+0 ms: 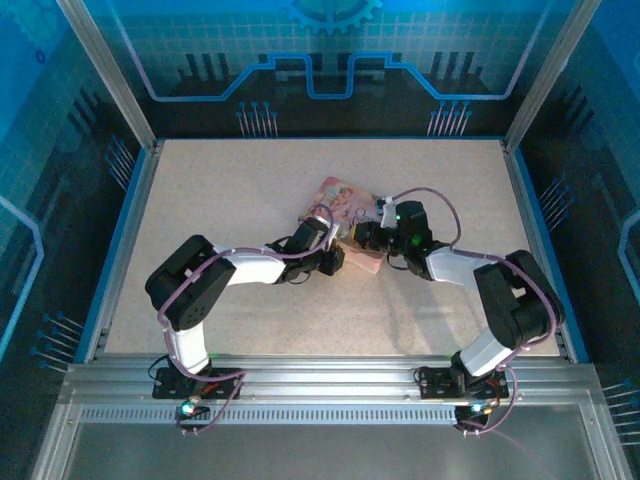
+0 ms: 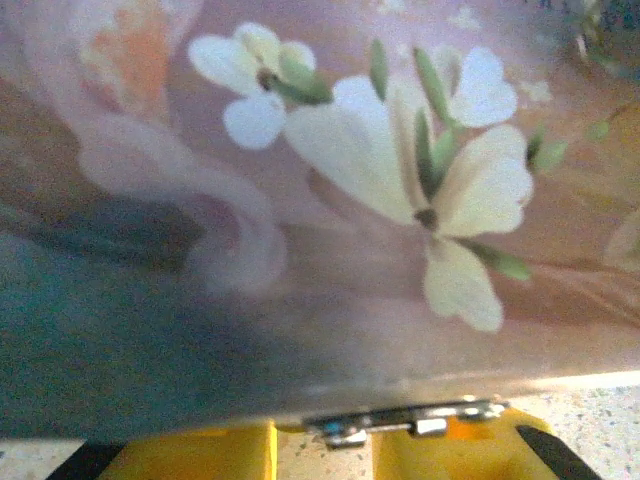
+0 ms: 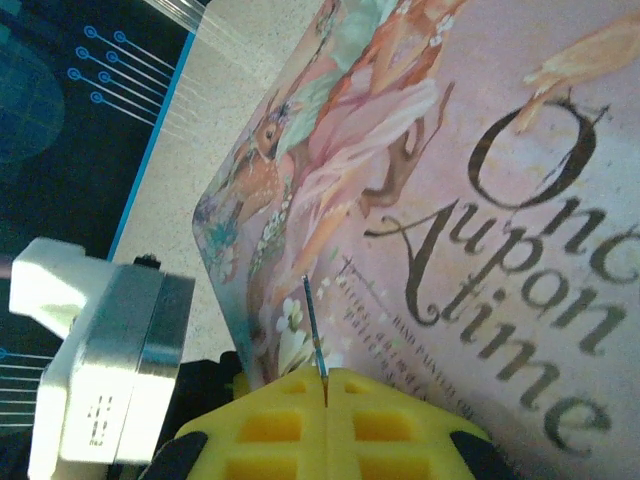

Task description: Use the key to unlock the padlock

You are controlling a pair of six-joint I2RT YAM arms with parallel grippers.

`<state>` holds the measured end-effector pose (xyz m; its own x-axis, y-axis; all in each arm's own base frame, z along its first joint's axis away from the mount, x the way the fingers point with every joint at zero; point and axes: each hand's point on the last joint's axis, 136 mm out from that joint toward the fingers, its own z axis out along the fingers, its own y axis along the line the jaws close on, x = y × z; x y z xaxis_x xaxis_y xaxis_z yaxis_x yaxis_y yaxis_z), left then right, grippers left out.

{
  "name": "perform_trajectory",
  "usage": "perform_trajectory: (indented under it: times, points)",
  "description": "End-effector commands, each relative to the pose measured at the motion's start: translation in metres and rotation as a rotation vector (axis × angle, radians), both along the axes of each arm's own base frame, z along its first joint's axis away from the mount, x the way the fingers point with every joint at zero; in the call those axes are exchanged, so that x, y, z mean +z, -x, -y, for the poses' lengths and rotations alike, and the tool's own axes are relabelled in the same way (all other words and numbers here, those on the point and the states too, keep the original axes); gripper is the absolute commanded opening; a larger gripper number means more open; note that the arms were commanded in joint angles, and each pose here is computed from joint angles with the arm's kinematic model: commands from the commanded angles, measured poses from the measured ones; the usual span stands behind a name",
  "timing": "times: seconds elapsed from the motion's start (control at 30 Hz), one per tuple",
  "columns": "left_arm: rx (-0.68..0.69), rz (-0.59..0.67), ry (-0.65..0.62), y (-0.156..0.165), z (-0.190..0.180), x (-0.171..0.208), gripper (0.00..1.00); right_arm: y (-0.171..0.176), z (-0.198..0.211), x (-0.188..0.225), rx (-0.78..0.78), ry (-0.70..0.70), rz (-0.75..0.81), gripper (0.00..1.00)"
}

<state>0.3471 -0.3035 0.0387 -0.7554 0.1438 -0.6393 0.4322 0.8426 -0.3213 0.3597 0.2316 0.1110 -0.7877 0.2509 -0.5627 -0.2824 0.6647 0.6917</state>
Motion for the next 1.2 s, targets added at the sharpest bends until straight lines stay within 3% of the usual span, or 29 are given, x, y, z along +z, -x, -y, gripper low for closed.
perform_trajectory:
  times: [0.0,0.37,0.57,1.17]
  points:
    - [-0.006,0.019,0.103,-0.003,0.017,0.042,0.26,0.015,0.001,0.009,0.018,0.03,0.023,0.0]
    - [0.039,-0.093,0.239,0.007,0.026,0.078,0.22,0.076,0.024,0.011,0.088,0.127,0.184,0.0]
    - [0.039,-0.146,0.282,0.013,0.032,0.094,0.26,0.099,0.023,-0.002,0.129,0.186,0.261,0.0]
    - [0.05,-0.215,0.34,0.017,0.039,0.121,0.24,0.086,0.009,-0.02,0.121,0.277,0.345,0.0]
